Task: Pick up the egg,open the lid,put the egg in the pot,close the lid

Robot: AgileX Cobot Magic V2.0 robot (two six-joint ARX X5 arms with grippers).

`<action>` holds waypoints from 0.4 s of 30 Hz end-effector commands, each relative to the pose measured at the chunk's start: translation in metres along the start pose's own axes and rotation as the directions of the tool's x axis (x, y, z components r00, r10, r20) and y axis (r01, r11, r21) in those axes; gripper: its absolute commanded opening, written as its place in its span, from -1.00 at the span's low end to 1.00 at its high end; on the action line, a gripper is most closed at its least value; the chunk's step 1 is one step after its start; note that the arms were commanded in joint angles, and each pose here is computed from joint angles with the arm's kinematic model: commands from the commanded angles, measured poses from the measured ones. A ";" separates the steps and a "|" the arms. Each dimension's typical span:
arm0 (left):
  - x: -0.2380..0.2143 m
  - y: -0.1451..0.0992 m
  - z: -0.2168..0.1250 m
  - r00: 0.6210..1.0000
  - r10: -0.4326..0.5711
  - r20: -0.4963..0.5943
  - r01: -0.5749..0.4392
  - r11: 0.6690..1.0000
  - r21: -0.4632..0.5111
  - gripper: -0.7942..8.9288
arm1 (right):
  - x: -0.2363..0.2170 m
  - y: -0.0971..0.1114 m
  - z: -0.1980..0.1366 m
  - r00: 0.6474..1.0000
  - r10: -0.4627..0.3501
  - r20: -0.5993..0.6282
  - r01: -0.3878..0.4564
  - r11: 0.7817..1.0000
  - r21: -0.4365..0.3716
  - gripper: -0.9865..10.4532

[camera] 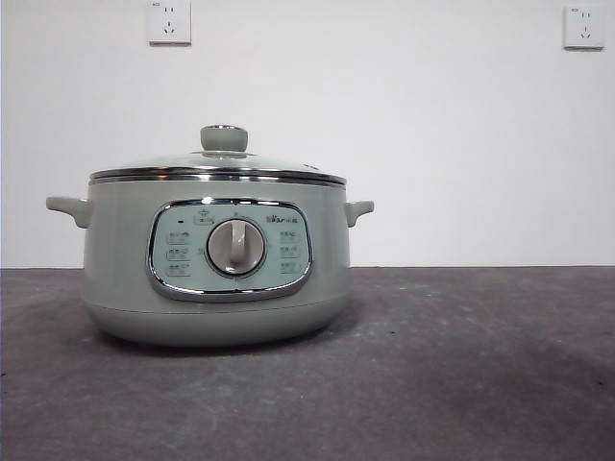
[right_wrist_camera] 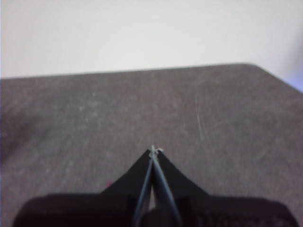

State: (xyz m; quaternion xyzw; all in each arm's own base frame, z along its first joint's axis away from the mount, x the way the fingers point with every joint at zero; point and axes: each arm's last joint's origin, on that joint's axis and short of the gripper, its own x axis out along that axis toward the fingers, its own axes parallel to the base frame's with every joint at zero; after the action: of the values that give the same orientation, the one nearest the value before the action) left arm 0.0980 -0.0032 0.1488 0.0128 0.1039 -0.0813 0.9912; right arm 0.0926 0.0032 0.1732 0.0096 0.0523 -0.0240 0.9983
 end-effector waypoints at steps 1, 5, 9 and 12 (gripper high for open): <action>0.001 0.000 -0.002 1.000 0.000 0.000 0.000 1.000 -0.009 -0.84 | 0.003 0.000 -0.012 1.000 0.001 -0.019 -0.001 1.000 -0.003 -0.83; 0.001 0.000 -0.002 1.000 0.000 0.000 0.000 1.000 -0.009 -0.84 | 0.005 0.000 -0.023 0.998 -0.001 -0.069 0.000 1.000 -0.013 -0.83; 0.001 0.000 -0.002 1.000 0.000 0.000 0.000 1.000 -0.009 -0.84 | 0.005 0.000 -0.022 0.998 0.002 -0.066 -0.002 1.000 -0.007 -0.83; 0.001 0.000 -0.002 1.000 -0.001 -0.001 0.000 1.000 -0.009 -0.84 | 0.005 0.000 -0.022 0.998 0.005 -0.066 -0.006 1.000 -0.007 -0.83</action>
State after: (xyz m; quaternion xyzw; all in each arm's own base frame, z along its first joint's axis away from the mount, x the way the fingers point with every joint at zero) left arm 0.0980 -0.0032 0.1488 0.0128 0.1041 -0.0813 0.9912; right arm 0.0952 0.0036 0.1533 0.0067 0.0848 -0.0212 0.9962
